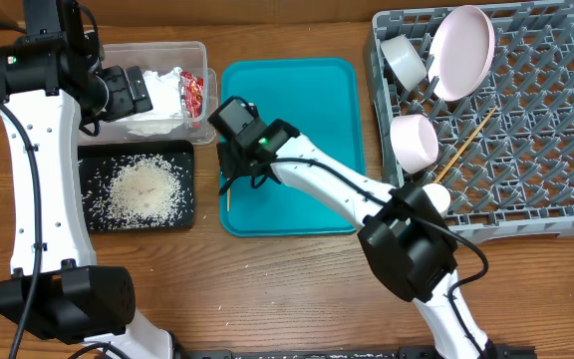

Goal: Sort waste into correct bins and load items into the dishwasher
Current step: 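Move the right gripper to the remaining chopstick at the tray's left edge, then grasp the second chopstick with the right gripper and lift it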

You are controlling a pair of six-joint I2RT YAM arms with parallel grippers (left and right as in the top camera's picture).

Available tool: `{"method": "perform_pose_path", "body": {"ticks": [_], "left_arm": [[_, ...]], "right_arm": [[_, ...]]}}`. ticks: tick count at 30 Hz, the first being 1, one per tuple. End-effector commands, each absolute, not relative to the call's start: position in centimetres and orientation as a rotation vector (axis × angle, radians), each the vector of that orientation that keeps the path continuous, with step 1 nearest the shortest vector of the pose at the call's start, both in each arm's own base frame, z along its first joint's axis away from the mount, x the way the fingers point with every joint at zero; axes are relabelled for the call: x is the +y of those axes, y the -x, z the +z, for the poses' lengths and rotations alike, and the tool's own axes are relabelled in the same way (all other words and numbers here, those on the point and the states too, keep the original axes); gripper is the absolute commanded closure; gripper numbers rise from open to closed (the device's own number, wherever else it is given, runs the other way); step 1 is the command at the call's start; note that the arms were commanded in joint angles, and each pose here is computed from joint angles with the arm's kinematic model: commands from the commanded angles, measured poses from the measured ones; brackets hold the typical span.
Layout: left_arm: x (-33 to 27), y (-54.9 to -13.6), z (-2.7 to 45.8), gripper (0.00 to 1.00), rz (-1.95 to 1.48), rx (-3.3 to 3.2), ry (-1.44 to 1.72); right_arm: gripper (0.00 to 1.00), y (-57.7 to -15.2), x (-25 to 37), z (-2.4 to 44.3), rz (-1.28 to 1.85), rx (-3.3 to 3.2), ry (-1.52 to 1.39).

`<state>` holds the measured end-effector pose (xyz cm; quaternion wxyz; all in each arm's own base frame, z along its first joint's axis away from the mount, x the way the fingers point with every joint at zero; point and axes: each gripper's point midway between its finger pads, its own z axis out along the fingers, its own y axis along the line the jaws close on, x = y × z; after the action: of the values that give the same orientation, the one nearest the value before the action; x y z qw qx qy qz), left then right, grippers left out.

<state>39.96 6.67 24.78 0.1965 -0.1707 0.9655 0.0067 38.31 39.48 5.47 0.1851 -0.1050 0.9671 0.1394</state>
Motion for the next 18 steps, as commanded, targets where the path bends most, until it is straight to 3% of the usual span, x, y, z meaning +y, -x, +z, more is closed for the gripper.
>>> {"method": "perform_pose_path", "body": {"ticks": [1,18], "left_arm": [[6.8,-40.4,25.2,0.0,0.02,2.684,0.503],[6.8,-40.4,25.2,0.0,0.02,2.684,0.504]], "right_arm": [[0.43,-38.1,39.6,2.8,0.309,2.739,0.336],[0.37,-37.4,39.6,0.3,0.165,2.723,0.368]]}}
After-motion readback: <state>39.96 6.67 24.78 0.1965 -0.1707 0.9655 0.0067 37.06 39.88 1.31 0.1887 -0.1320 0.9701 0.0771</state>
